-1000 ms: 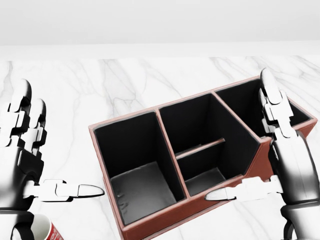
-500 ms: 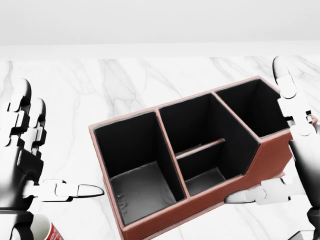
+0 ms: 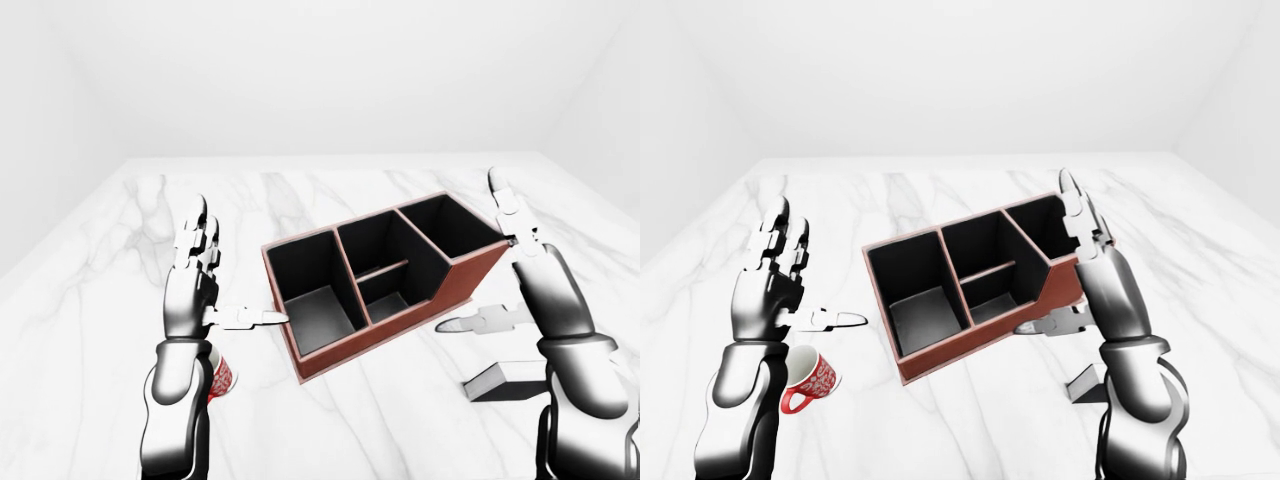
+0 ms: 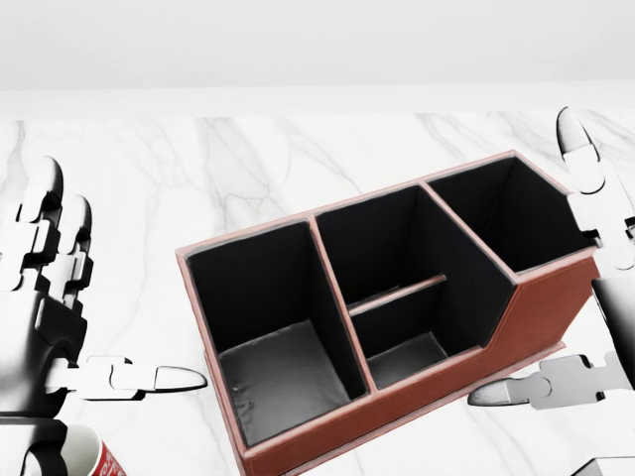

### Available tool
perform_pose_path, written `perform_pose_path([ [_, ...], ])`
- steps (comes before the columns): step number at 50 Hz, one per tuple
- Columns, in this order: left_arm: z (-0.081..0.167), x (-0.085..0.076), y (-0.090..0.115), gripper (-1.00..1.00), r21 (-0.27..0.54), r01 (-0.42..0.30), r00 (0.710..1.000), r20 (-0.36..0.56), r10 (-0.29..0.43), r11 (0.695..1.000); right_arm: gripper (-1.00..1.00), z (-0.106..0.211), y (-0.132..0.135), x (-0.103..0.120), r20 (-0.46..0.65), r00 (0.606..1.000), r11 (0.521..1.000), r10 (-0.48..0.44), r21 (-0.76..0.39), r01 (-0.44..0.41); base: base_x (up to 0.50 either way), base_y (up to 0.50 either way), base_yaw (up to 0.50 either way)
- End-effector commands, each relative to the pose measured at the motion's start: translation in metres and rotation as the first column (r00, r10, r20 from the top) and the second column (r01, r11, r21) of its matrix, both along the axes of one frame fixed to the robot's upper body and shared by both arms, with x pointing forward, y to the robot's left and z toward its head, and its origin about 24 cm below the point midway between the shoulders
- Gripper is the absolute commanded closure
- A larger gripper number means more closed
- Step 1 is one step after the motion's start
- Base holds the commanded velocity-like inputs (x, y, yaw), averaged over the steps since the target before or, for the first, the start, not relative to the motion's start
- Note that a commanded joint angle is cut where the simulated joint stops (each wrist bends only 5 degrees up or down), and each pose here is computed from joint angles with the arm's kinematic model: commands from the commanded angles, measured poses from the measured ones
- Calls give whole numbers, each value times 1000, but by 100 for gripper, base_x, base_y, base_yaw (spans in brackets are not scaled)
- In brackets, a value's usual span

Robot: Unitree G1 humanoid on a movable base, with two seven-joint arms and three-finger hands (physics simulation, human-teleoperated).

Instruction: Pick up the book and place it in the back compartment of the caddy.

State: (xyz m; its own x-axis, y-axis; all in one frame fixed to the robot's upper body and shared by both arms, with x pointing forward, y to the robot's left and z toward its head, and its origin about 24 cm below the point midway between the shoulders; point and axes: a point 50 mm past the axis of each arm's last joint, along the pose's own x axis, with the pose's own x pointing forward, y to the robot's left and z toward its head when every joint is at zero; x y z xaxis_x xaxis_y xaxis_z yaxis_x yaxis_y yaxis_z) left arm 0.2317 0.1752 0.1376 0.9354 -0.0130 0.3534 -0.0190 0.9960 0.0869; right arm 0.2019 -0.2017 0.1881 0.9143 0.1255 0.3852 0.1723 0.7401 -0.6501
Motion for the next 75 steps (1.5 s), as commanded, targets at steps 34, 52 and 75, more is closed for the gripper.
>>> perform_pose_path([
  [34, -2, 1, 0, -100, 5, -1, 1000, -11, 1, 1000, -100, -2, -21, -9, -101, 991, 987, -87, -143, 72, 0, 0, 0],
  [52, -5, 2, 1, -100, 5, -2, 1000, -22, 2, 1000, -100, -15, -29, -12, -197, 972, 981, -125, -169, 91, 0, 0, 0],
  [75, -7, 4, 1, -100, 3, -2, 999, -34, 2, 1000, -100, -21, -37, -16, -264, 950, 971, -166, -210, 111, 0, 0, 0],
])
